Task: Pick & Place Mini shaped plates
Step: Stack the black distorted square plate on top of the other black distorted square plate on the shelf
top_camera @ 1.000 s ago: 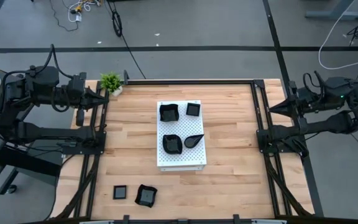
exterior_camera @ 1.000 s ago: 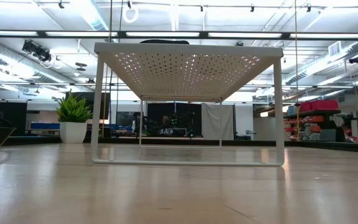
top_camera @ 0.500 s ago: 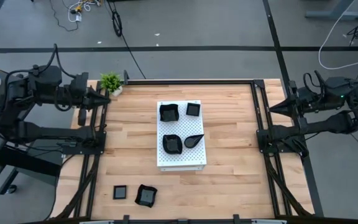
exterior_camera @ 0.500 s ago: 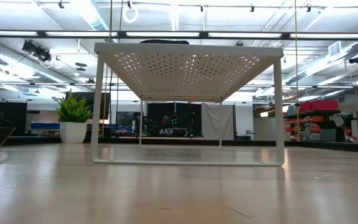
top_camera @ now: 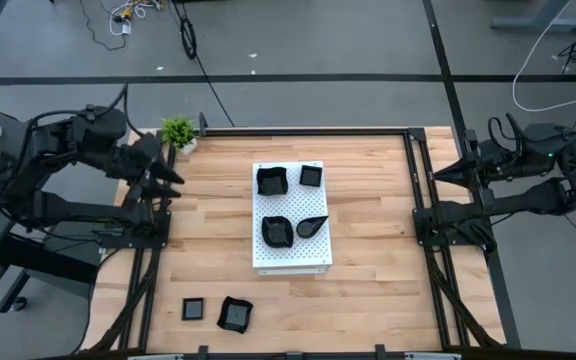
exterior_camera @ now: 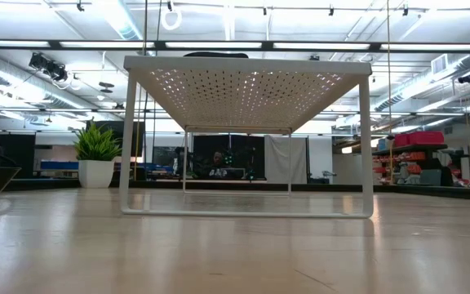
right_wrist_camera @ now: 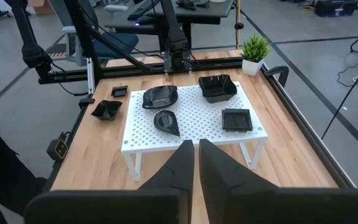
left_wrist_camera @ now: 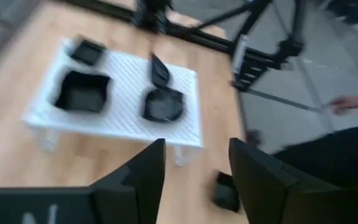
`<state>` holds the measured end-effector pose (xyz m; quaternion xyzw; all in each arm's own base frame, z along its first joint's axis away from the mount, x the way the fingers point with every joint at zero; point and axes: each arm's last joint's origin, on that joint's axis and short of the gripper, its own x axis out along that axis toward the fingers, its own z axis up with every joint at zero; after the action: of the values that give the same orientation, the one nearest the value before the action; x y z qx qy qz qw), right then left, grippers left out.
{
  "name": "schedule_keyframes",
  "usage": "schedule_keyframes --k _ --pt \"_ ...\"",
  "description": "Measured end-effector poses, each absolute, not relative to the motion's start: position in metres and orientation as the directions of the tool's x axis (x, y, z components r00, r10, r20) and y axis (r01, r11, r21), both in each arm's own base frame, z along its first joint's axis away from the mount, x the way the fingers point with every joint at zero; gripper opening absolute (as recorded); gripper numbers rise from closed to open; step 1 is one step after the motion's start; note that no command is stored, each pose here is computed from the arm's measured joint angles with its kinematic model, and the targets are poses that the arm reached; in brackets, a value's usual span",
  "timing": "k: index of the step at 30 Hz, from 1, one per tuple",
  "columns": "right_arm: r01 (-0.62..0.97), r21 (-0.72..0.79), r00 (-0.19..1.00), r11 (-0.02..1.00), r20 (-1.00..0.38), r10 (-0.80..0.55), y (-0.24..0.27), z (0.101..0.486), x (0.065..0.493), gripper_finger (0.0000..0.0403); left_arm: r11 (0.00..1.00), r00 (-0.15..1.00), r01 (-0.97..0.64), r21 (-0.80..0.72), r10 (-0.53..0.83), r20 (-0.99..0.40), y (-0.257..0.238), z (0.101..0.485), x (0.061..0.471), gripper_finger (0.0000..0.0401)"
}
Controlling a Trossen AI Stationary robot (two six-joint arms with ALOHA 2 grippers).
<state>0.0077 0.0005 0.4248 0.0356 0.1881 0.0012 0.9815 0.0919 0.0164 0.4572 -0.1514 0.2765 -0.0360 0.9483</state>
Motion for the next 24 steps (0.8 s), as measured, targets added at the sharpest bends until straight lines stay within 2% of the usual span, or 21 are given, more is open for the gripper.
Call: schedule_keyframes --k 6,24 --pt "0.011 0.07 0.929 0.997 -0.369 0.015 0.0005 0.4248 0.0077 0.0029 0.91 0.823 0.051 -0.411 -0.272 -0.499 0.0144 0.4564 0.0962 0.0197" --pt "0.011 0.07 0.929 0.997 -0.369 0.015 0.0005 0.4248 0.0077 0.0029 0.9 0.844 0.034 -0.434 -0.258 -0.47 0.0151 0.4597 0.0977 0.0195"
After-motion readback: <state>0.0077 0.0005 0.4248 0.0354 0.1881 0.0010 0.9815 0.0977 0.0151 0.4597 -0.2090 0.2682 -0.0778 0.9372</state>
